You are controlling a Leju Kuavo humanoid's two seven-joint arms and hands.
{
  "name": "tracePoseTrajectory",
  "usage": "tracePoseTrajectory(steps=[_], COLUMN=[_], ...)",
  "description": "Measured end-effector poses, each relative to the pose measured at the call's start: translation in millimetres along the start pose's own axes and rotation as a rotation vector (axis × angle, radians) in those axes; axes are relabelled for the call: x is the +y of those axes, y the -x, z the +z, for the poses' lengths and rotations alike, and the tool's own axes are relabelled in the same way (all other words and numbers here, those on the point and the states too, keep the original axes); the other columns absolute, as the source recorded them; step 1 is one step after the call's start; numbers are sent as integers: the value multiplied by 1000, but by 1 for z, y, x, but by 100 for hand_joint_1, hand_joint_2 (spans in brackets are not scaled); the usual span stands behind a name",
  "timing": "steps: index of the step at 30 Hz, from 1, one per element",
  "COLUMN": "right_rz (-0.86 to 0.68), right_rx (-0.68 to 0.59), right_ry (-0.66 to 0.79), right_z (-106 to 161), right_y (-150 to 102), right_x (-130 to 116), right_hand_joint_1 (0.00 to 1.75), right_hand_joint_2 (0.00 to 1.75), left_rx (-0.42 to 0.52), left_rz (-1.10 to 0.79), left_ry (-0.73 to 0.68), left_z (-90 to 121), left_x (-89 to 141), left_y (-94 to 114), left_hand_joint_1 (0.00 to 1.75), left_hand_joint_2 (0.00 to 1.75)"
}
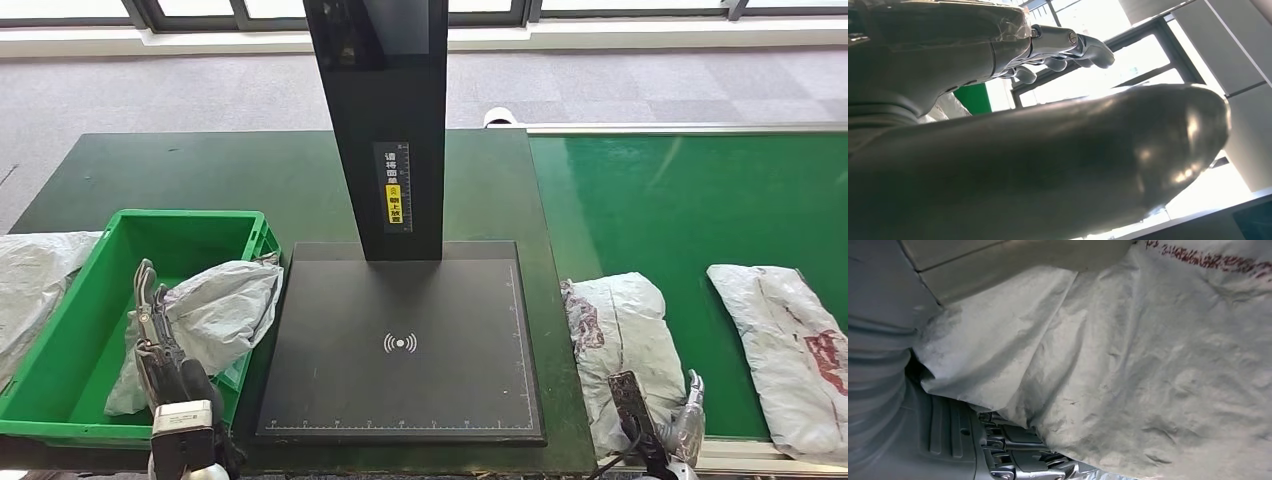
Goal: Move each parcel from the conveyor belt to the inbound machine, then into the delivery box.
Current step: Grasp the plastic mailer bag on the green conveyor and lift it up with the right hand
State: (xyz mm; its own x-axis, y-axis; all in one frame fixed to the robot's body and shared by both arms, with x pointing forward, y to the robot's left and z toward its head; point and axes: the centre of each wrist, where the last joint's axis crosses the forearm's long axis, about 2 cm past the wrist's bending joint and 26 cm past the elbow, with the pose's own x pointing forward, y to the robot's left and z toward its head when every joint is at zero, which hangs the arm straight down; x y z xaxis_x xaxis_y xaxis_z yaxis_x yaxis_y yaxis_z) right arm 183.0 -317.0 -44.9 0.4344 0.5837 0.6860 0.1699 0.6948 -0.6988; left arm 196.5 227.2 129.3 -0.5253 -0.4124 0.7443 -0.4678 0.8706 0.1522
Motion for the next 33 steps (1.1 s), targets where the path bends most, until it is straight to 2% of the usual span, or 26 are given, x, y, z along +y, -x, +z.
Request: tracePoseTrajectory(steps=[18, 25, 33], right_rz=[-253, -447, -468], right_rx=[-124, -213, -278], right_ry=[69, 234, 335], right_z=[8, 22, 28], right_y=[7, 2, -10], right_x=[-11, -28, -45], right_hand_joint_1=[175, 175, 175], right_hand_joint_2=[175, 175, 175], left_rx=[6, 2, 2], left_rz=[-2, -3, -2], left_ry=[-4, -6, -7], left_z=[4, 4, 5], left_x=[0, 0, 0], left_y=[1, 1, 0], left_hand_joint_1=[0, 0, 0], left_hand_joint_2=[0, 0, 0])
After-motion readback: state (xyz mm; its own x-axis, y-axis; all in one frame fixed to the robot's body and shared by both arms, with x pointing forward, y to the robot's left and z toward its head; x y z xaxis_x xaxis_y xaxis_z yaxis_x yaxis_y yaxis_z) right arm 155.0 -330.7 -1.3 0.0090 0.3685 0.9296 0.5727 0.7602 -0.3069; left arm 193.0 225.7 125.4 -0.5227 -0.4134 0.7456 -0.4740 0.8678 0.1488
